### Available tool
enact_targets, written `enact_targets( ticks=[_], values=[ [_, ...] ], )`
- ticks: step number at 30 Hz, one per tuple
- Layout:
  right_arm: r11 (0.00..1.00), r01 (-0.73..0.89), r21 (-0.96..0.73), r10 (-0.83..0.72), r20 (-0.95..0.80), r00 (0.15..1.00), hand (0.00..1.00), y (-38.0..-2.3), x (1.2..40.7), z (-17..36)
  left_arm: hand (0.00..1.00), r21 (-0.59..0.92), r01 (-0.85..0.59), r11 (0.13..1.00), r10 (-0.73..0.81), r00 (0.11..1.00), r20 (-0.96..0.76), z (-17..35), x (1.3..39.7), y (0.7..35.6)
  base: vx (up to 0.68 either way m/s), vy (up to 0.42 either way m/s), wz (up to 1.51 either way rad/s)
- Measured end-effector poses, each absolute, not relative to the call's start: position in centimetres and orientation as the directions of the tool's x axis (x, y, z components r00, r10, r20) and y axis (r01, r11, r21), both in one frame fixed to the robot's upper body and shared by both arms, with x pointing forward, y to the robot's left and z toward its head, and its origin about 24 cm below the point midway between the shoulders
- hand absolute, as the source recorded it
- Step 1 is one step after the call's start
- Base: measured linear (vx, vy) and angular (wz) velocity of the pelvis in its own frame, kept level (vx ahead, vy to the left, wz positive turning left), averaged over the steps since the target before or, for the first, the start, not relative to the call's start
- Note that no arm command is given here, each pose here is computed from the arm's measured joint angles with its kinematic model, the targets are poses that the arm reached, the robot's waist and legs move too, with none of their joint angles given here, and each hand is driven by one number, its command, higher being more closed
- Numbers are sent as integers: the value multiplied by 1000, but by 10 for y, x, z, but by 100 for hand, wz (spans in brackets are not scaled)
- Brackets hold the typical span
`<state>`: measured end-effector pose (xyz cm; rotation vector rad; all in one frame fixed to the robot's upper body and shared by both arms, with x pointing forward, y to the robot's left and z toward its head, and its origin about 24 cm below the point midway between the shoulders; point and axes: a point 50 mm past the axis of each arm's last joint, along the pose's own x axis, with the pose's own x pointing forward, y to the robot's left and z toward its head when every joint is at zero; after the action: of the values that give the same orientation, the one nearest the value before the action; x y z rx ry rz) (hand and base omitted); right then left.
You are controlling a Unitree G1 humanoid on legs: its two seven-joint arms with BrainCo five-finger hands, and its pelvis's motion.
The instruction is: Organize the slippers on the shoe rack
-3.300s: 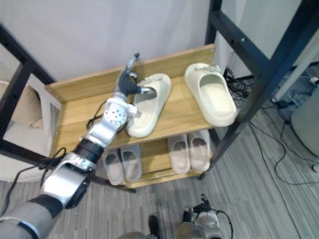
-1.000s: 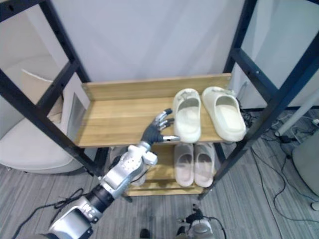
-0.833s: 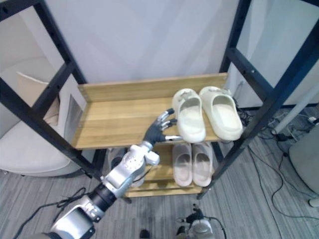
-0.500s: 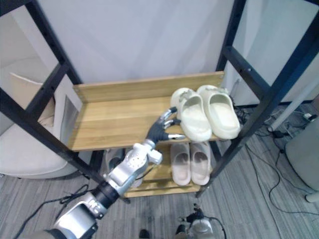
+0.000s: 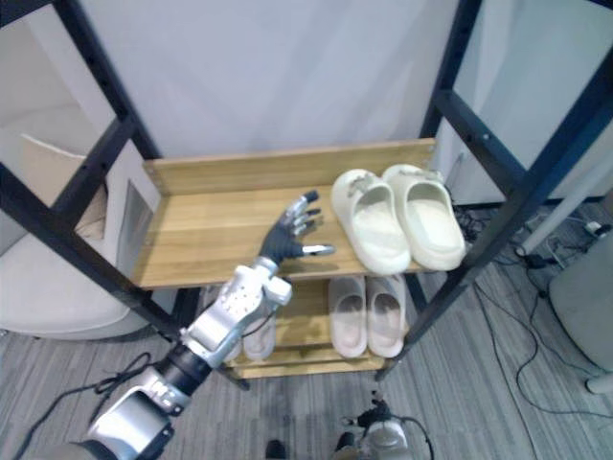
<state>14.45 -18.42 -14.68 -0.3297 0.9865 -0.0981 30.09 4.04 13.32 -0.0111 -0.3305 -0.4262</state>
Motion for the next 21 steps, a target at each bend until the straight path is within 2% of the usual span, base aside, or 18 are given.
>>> enact_targets(
  ticks=[7,12,17,21],
  values=[
    [944,-130,-304,-187,-816,547,0,-177,144,-149,0,-1,503,864,-449,773,447,161,277,34,25,21,13],
    [940,-160,-301,-173,-827,535,0,-174,140,-151,0,-65,646,761,-544,690,477,162,250,19,-11,22,8],
    [935,-196,-295,-161,-846,508,0,-172,133,-155,0,-238,721,651,-639,689,341,117,219,7,0,0,0],
    [928,-225,-295,-147,-849,507,0,-169,131,-156,0,-335,685,647,-679,717,154,69,204,9,-49,20,1]
  ],
)
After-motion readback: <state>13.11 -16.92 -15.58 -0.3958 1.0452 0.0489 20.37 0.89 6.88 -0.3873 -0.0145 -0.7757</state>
